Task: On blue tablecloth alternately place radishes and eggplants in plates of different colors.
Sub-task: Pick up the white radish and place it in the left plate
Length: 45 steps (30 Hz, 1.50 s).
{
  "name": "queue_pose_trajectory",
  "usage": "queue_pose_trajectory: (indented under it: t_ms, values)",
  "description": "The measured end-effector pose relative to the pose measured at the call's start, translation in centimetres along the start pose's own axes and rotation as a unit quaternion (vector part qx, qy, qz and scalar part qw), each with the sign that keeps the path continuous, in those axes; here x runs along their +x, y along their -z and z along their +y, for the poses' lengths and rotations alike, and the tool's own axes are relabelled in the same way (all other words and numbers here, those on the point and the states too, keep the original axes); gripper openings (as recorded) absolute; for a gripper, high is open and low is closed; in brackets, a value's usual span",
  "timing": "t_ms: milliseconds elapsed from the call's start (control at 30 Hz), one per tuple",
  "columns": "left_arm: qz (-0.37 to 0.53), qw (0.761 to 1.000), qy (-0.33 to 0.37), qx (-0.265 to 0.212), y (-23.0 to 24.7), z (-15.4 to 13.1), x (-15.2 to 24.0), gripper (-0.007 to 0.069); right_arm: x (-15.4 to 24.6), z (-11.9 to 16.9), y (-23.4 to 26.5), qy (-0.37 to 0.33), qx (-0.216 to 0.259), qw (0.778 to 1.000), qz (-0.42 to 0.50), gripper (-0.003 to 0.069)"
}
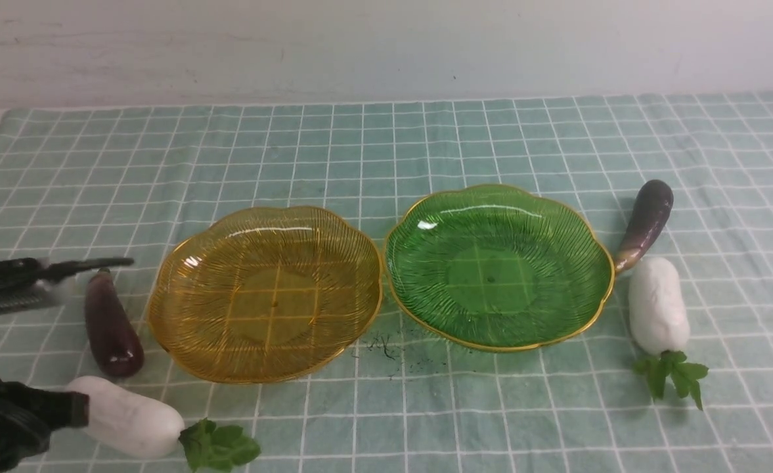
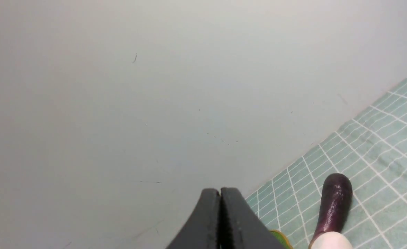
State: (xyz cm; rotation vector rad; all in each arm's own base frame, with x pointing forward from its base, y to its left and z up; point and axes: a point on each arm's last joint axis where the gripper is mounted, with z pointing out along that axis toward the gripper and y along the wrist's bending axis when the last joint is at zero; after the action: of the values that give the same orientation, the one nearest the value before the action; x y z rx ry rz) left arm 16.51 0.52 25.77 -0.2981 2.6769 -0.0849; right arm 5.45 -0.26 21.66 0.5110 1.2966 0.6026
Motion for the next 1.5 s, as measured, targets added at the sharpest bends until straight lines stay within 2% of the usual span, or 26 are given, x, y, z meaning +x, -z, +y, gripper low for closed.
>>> queue_pose_trajectory:
  t_ms: [100,133,200,267,400,467,567,600,633,767,833,933,1033,1100,1200,1267,1333,1467,1500]
  values:
    - [0.005,0.998,0.057,0.001,-0.6,1.0,-0.5,0.0016,-0.4,0.9,0.0,-0.01,0.001,0.999,0.044,-0.0013]
    - [0.021,0.994,0.103,0.016,-1.5,1.4,-0.9,0.0016,-1.4,2.5,0.0,0.015,0.008,0.996,0.091,-0.0013]
    - [0.031,0.99,0.129,0.038,-2.6,1.4,-1.4,0.0017,-2.9,4.5,-0.5,0.064,0.016,0.987,0.147,-0.0013]
    - [0.033,0.988,0.137,0.059,-3.5,1.2,-1.9,0.0025,-3.9,5.9,-1.2,0.109,0.036,0.975,0.193,-0.0013]
    - [0.033,0.987,0.133,0.087,-4.8,0.8,-2.7,0.0091,-5.4,8.1,-3.5,0.187,0.032,0.932,0.31,-0.0013]
    - [0.032,0.986,0.131,0.093,-5.5,0.7,-3.0,0.0172,-5.5,8.6,-4.2,0.206,0.027,0.915,0.344,-0.0013]
    - [0.035,0.986,0.137,0.092,-6.4,0.8,-3.3,0.0306,-5.2,8.8,-4.9,0.213,0.013,0.903,0.373,-0.0013]
    - [0.036,0.986,0.138,0.092,-6.5,0.8,-3.3,0.0318,-5.1,8.9,-5.0,0.213,0.01,0.901,0.377,-0.0013]
    - [0.042,0.984,0.149,0.09,-7.1,0.9,-3.4,0.0419,-4.9,9.0,-5.0,0.213,0.001,0.897,0.387,-0.0013]
    - [0.055,0.974,0.201,0.091,-8.7,1.0,-3.7,0.0623,-4.8,9.4,-5.0,0.211,-0.024,0.896,0.39,-0.0013]
    - [0.057,0.969,0.222,0.092,-9.5,1.0,-3.8,0.0662,-4.8,9.5,-5.0,0.216,-0.028,0.894,0.391,-0.0013]
    - [0.064,0.964,0.241,0.093,-10.7,1.1,-4.0,0.0682,-4.8,9.5,-5.0,0.218,-0.03,0.894,0.391,-0.0013]
    - [0.08,0.964,0.239,0.089,-11.7,1.2,-3.8,0.0665,-4.8,9.5,-5.0,0.219,-0.03,0.894,0.39,-0.0013]
    - [0.091,0.963,0.238,0.086,-12.1,1.2,-3.6,0.0613,-4.9,9.5,-5.0,0.219,-0.03,0.895,0.388,-0.0013]
    - [0.112,0.963,0.232,0.084,-12.6,1.3,-3.3,0.0418,-4.9,9.4,-5.3,0.209,-0.021,0.899,0.384,-0.0013]
    - [0.123,0.964,0.221,0.084,-12.6,1.3,-3.1,0.0427,-4.9,9.3,-5.6,0.2,-0.009,0.898,0.391,-0.0013]
    - [0.14,0.966,0.2,0.086,-12.2,1.2,-2.8,0.0427,-4.8,9.1,-6.4,0.194,0.016,0.89,0.413,-0.0013]
    - [0.13,0.974,0.156,0.097,-9.4,0.9,-2.6,0.0427,-4.3,8.1,-8.6,0.197,0.08,0.848,0.486,-0.0013]
    - [0.128,0.975,0.153,0.098,-9.2,0.9,-2.6,0.0427,-4.3,8.1,-8.8,0.197,0.081,0.847,0.487,-0.0013]
